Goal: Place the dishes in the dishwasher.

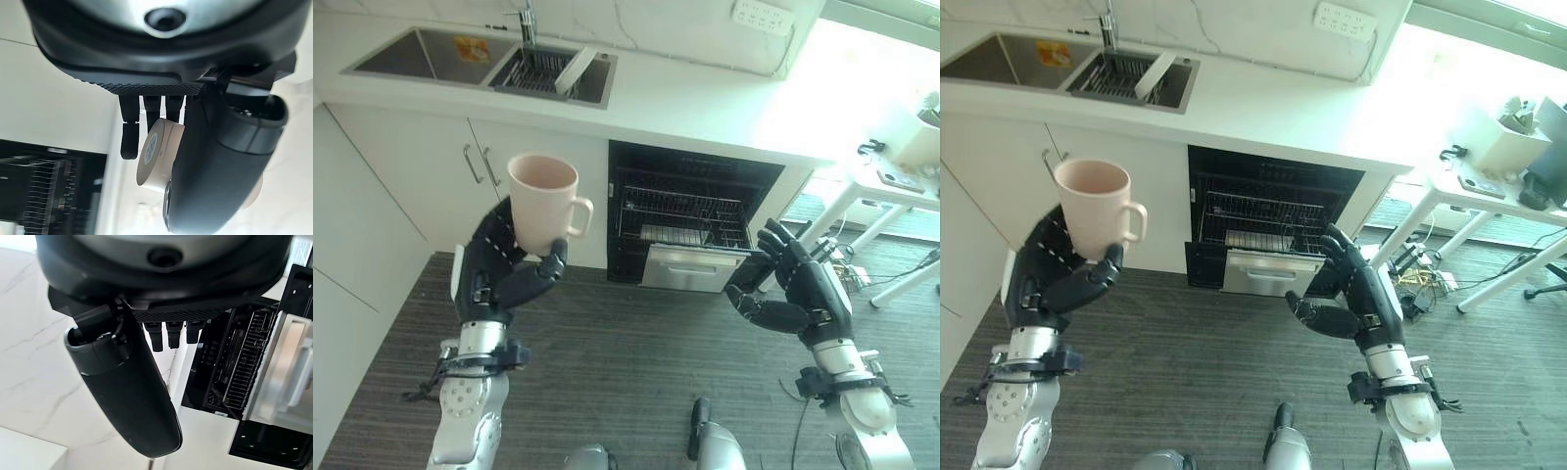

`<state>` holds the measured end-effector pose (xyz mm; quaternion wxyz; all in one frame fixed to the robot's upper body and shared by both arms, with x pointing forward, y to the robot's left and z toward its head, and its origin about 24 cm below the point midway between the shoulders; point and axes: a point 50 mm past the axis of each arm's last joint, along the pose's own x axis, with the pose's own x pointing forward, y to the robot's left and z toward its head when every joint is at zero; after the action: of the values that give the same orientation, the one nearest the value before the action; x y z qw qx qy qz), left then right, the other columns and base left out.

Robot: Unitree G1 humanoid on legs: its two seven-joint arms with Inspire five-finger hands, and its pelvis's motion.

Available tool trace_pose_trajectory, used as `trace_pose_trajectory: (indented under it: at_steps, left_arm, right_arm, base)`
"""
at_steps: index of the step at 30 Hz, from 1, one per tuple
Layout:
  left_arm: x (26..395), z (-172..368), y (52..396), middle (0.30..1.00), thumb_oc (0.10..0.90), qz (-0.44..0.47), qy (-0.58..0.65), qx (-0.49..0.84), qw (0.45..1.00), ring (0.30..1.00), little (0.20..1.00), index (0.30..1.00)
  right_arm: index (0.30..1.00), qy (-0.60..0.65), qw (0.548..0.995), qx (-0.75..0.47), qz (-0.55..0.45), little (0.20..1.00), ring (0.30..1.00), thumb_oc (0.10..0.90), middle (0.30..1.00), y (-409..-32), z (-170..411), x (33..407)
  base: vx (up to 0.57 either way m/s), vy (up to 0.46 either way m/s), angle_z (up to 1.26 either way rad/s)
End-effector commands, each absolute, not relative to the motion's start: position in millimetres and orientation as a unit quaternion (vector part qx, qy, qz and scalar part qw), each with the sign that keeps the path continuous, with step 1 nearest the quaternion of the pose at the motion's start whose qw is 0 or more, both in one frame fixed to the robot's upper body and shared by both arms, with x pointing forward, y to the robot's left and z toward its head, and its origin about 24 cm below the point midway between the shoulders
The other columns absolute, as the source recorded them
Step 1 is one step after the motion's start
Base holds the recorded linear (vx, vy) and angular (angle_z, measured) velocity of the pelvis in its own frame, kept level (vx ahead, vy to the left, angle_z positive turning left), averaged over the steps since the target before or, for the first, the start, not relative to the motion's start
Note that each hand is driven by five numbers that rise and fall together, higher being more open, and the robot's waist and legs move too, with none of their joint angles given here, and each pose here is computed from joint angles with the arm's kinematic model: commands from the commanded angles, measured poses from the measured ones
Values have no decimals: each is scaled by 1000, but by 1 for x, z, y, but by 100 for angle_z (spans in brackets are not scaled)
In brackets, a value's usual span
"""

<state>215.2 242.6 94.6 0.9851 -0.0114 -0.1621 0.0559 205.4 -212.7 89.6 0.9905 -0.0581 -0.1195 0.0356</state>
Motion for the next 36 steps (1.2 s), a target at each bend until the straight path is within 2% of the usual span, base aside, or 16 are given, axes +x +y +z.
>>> trace_pose_trajectory:
  at_steps: [1,10,19,36]
  left_arm:
    - [212,171,223,300,400,-8,-360,15,933,300,300,300]
    - [211,173,226,300,400,12,-361,4,933,300,300,300]
    - [206,162,227,300,400,23,-352,-13,936,300,300,300]
    - [205,164,234,300,400,35,-370,-19,928,300,300,300]
  right_arm:
    - [900,-276,958,-74,31,900,900,800,900,-213,148,207]
    - [900,-286,954,-74,41,900,900,800,900,-208,158,222]
    - [900,-268,958,-86,55,900,900,800,900,-215,151,217]
    - [900,-276,954,-95,63,900,900,800,900,-221,158,211]
  base:
    - [203,-380,13]
    - [197,-320,-11]
    - [164,-216,-27]
    - [174,252,-4]
